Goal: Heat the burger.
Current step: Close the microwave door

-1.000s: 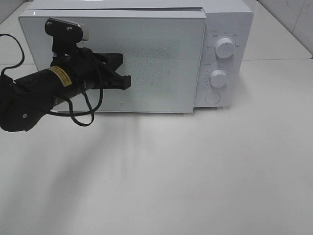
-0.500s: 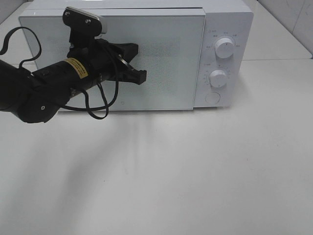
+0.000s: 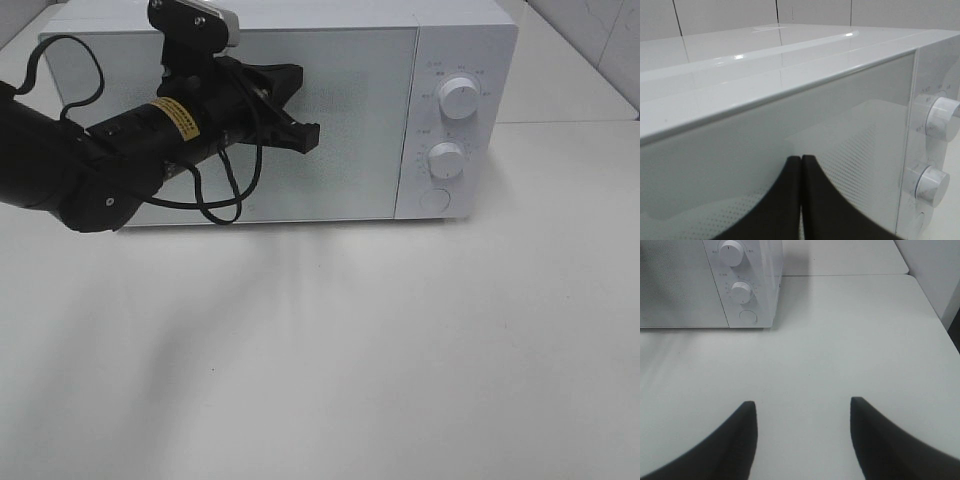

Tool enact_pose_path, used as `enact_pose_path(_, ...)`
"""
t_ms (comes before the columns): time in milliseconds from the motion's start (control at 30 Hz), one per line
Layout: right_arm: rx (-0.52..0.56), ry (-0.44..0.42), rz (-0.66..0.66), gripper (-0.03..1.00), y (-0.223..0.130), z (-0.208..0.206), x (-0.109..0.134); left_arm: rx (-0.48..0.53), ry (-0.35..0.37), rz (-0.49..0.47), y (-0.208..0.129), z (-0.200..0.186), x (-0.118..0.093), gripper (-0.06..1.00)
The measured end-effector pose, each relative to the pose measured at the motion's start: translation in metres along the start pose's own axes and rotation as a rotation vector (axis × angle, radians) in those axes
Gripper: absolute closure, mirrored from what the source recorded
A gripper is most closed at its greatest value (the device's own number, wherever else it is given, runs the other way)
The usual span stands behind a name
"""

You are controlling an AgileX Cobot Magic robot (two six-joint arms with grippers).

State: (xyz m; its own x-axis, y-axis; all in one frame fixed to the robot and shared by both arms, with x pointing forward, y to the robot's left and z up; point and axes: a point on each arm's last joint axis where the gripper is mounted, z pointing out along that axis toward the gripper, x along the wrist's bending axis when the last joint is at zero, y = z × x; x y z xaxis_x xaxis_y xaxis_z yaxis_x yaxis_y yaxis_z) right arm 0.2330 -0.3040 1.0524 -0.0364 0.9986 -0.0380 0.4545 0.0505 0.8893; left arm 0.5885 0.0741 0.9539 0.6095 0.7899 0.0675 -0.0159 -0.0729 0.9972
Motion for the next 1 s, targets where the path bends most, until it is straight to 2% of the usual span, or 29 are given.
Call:
enact_pose_path(167,0.0,0.0,0.0,0.4,0.0,0.0,0.0,0.003,0.032,-0.019,0.007,-0.002,-0.007,0.94)
enact_pose_path(300,0.0,0.0,0.0,0.4,0.0,0.0,0.0,-0.009,0.104,-0.035,0.021,-0.019,-0.011,0.94)
enact_pose_path(500,0.0,0.0,0.0,0.4,0.0,0.0,0.0,0.021,0.093,-0.031,0.022,-0.041,-0.027,0.94)
enact_pose_path(567,0.0,0.0,0.0,0.4,0.0,0.0,0.0,0.056,0.06,-0.041,0.028,-0.067,-0.047,0.94)
enact_pose_path(600,0.0,0.0,0.0,0.4,0.0,0.0,0.0,0.056,0.06,-0.041,0.028,-0.067,-0.047,0.94)
enact_pose_path(700,0.0,0.0,0.0,0.4,0.0,0.0,0.0,0.131,0.026,-0.054,0.037,-0.085,-0.054,0.94)
enact_pose_path(733,0.0,0.0,0.0,0.4,0.0,0.0,0.0,0.198,0.004,-0.07,0.046,-0.096,-0.055,0.94)
enact_pose_path(767,0.0,0.0,0.0,0.4,0.0,0.0,0.0,0.198,0.004,-0.07,0.046,-0.096,-0.055,0.94)
enact_pose_path(800,0.0,0.0,0.0,0.4,0.0,0.0,0.0,0.28,-0.019,-0.087,0.052,-0.106,-0.056,0.94)
enact_pose_path(833,0.0,0.0,0.0,0.4,0.0,0.0,0.0,0.28,-0.019,-0.087,0.052,-0.106,-0.056,0.94)
enact_pose_path(867,0.0,0.0,0.0,0.4,0.0,0.0,0.0,0.321,-0.031,-0.099,0.056,-0.112,-0.056,0.94)
enact_pose_path(900,0.0,0.0,0.0,0.4,0.0,0.0,0.0,0.406,-0.056,-0.12,0.061,-0.123,-0.057,0.94)
enact_pose_path(933,0.0,0.0,0.0,0.4,0.0,0.0,0.0,0.406,-0.056,-0.12,0.061,-0.123,-0.057,0.94)
enact_pose_path(1000,0.0,0.0,0.0,0.4,0.0,0.0,0.0,0.502,-0.088,-0.152,0.067,-0.139,-0.059,0.84)
